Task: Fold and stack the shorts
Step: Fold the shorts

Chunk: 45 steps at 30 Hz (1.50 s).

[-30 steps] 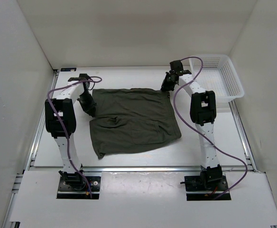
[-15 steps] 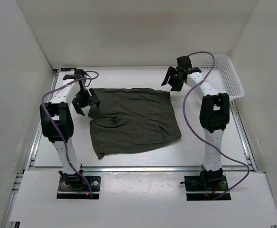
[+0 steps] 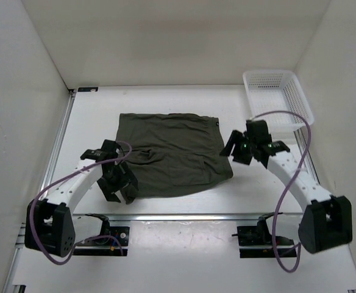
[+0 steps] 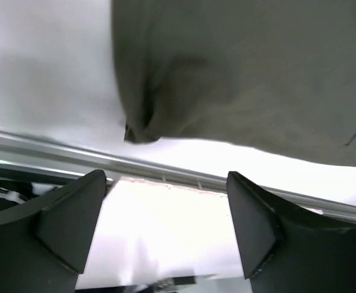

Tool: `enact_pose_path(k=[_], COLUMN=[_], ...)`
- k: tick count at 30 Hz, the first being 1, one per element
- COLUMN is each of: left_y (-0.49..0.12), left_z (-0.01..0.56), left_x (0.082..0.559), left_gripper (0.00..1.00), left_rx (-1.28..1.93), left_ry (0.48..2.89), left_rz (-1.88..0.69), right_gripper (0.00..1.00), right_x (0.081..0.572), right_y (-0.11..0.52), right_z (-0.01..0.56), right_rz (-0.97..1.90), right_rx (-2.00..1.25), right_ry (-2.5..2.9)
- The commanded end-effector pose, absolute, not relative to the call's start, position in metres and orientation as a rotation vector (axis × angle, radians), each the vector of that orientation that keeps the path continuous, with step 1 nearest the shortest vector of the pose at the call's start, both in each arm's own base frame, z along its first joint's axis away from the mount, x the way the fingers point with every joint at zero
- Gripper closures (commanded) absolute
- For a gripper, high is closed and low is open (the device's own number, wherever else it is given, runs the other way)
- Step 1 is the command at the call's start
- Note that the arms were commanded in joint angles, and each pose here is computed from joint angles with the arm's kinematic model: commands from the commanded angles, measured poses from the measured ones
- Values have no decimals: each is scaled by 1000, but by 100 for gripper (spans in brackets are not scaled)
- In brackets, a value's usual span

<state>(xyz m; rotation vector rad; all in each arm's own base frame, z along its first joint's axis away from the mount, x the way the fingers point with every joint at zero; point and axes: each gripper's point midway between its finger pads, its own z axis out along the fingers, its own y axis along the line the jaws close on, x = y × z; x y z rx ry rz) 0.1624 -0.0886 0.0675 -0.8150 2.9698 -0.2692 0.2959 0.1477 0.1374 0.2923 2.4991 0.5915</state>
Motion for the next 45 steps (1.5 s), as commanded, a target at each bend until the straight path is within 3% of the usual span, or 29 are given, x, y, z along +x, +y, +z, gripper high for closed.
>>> enact_pose_path(k=[1, 4, 9, 13, 14, 21, 22, 25, 27, 30, 38, 41, 42, 43, 45], left_y=[-105, -101, -104, -95, -95, -91, -89, -91, -91, -95, -104, -98, -96, -98, -92], left_z=[71, 63, 43, 25, 24, 19, 17, 15, 14, 13, 38, 57, 61, 74, 86], left_x=[158, 159, 171, 165, 165, 160, 160, 160, 162, 161, 168, 175, 176, 184, 187], left_gripper=[8, 3, 4, 19, 27, 41, 50, 63, 82, 90, 90, 90, 90, 90, 90], left_rx=[-979, -977, -952, -933, -930, -992, -993, -970, -972, -942, -889, -882, -881, -875, -860], left_ry=[2878, 2861, 2873, 2931, 2929, 2885, 2886, 2903, 2908, 2930, 2899, 2857, 2850, 2820, 2806], left_rz=[-407, -375, -334, -180, -169, -113, -92, -66, -60, -48, -84, -50, -32, -49, -2], right_gripper=[32, 30, 27, 27, 27, 27, 27, 27, 27, 27, 43, 68, 85, 94, 100], right_x=[240, 201, 181, 182, 183, 182, 181, 186, 192, 202, 239, 250, 258, 258, 265], right_y=[141, 137, 134, 133, 131, 132, 132, 137, 137, 139, 141, 133, 132, 130, 129], right_z=[111, 90, 74, 74, 72, 69, 65, 65, 62, 57, 41, 30, 32, 33, 43], right_rz=[656, 709, 795, 840, 838, 919, 920, 964, 966, 970, 932, 846, 828, 804, 787], right_rx=[382, 495, 675, 721, 731, 766, 785, 789, 786, 780, 805, 799, 783, 779, 749], right_ry=[2578, 2612, 2608, 2604, 2598, 2587, 2592, 2571, 2567, 2557, 2535, 2536, 2533, 2547, 2544])
